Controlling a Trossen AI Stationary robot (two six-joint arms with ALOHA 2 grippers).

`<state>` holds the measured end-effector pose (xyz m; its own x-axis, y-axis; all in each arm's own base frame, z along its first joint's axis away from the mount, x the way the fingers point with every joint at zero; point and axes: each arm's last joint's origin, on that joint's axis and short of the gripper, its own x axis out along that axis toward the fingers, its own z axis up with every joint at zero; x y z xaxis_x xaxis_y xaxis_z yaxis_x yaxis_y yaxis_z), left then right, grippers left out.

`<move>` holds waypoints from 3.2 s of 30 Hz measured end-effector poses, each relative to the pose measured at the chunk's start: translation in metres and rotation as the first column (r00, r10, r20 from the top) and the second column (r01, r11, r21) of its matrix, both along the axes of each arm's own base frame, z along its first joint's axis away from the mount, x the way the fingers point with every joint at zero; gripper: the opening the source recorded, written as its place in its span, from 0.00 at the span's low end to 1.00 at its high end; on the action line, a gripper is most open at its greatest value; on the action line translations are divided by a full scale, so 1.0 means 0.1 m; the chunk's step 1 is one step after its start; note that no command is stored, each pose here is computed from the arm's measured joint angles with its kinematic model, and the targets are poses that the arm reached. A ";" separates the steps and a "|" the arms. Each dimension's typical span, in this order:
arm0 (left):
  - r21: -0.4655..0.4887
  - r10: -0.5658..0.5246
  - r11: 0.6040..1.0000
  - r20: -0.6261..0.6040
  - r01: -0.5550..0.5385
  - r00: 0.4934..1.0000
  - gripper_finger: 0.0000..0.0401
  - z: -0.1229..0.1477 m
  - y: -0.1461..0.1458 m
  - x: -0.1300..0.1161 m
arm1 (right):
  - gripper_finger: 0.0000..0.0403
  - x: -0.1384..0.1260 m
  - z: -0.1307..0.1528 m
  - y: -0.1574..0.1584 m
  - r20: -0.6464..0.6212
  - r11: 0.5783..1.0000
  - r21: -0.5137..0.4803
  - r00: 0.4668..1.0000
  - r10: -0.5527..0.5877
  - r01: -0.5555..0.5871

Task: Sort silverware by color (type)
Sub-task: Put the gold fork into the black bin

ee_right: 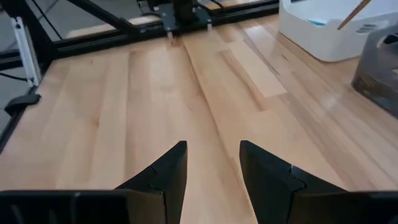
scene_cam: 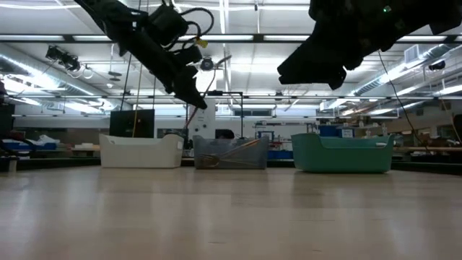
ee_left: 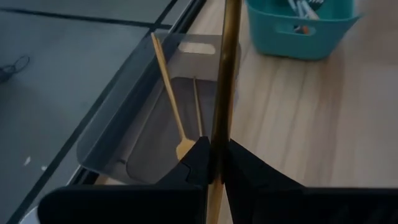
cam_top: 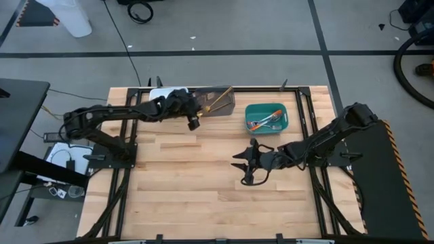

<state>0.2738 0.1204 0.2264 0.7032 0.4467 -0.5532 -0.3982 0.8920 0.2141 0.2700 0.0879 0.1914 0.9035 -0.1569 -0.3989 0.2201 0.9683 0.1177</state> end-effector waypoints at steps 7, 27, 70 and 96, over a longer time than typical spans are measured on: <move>-0.041 -0.001 0.999 -0.023 0.000 1.000 0.09 0.00 0.21 0.19 | 0.39 0.06 -0.15 0.05 -0.019 1.000 0.010 1.000 -0.018 0.018; -0.192 -0.041 0.981 -0.211 -0.001 0.977 0.09 0.07 0.49 0.65 | 0.39 0.07 -0.20 0.13 -0.010 1.000 -0.006 1.000 -0.016 0.016; -0.211 -0.058 0.977 -0.423 -0.036 0.904 0.09 -0.50 0.87 0.65 | 0.39 0.06 -0.17 0.19 0.019 1.000 -0.011 1.000 0.016 -0.015; -0.162 -0.040 0.987 -0.359 -0.020 0.932 0.36 -0.47 0.89 0.73 | 0.39 0.06 -0.17 0.20 0.018 1.000 0.004 0.999 0.026 -0.026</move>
<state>0.3472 0.2091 0.1796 0.4470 0.3253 -0.8333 -0.3120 0.9297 0.1956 0.2759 0.1078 0.1740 0.9142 -0.1316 -0.3833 0.1926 0.9733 0.1250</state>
